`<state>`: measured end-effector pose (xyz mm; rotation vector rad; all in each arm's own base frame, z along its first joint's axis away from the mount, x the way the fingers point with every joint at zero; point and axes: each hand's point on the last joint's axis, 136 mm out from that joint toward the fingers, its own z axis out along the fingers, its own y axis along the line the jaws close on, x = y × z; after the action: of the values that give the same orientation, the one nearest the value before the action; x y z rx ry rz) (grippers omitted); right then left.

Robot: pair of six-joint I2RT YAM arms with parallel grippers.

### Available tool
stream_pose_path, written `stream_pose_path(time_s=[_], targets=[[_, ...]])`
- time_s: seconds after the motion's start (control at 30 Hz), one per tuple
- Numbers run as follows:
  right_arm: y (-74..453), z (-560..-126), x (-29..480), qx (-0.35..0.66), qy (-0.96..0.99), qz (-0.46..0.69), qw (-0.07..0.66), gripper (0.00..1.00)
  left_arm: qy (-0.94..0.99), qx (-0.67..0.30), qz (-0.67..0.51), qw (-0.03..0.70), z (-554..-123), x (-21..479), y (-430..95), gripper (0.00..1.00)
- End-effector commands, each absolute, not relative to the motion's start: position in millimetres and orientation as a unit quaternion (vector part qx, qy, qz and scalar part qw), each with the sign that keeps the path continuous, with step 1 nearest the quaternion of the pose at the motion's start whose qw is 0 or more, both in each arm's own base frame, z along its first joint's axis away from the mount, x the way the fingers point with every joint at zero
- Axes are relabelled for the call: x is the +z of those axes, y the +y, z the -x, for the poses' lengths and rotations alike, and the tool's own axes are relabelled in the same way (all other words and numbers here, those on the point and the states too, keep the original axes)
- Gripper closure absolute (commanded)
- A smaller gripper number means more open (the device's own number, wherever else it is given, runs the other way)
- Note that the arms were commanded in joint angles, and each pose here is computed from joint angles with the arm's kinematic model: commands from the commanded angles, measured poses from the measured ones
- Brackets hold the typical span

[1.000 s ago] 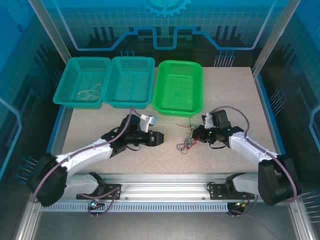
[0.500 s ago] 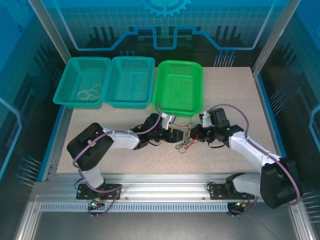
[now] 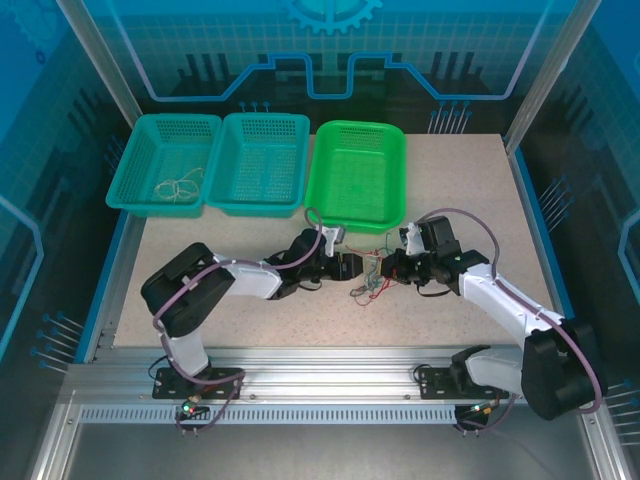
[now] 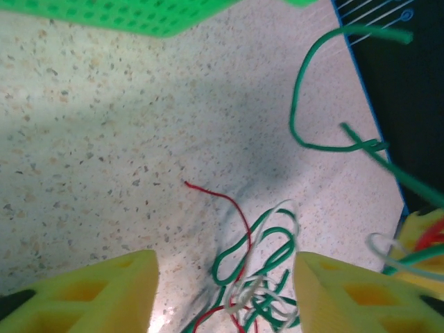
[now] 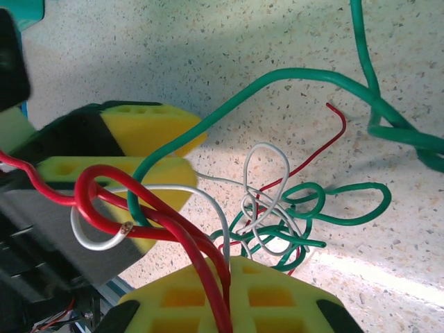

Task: Untangle the cables

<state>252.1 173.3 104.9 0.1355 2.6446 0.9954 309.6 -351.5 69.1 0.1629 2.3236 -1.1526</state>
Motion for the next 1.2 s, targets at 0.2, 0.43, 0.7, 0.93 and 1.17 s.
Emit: stream_pose_path(time_s=[0.2,0.43,0.7,0.93,1.17], targets=[[167.0,-254.1,107.6,0.329,0.928,-0.069,0.16,1.0,0.859,-0.442,-0.044,0.254,-314.6,65.3,-362.8,1.0],[73.8,-246.7,75.7,0.244,0.924,-0.243,0.167,1.0,0.846,-0.408,0.039,0.34,-324.7,138.6,-277.8,1.0],[14.5,-220.7,48.7,0.173,0.911,-0.335,0.164,0.95,0.864,-0.311,0.056,0.392,-309.3,193.4,-195.9,1.0],[39.8,-225.3,85.1,0.194,0.931,-0.252,0.176,0.45,0.872,-0.326,0.048,0.363,-303.2,184.0,-205.1,1.0],[103.1,-228.8,137.6,0.127,0.953,-0.063,0.269,0.31,0.873,-0.321,0.04,0.366,-299.4,192.4,-203.6,1.0]])
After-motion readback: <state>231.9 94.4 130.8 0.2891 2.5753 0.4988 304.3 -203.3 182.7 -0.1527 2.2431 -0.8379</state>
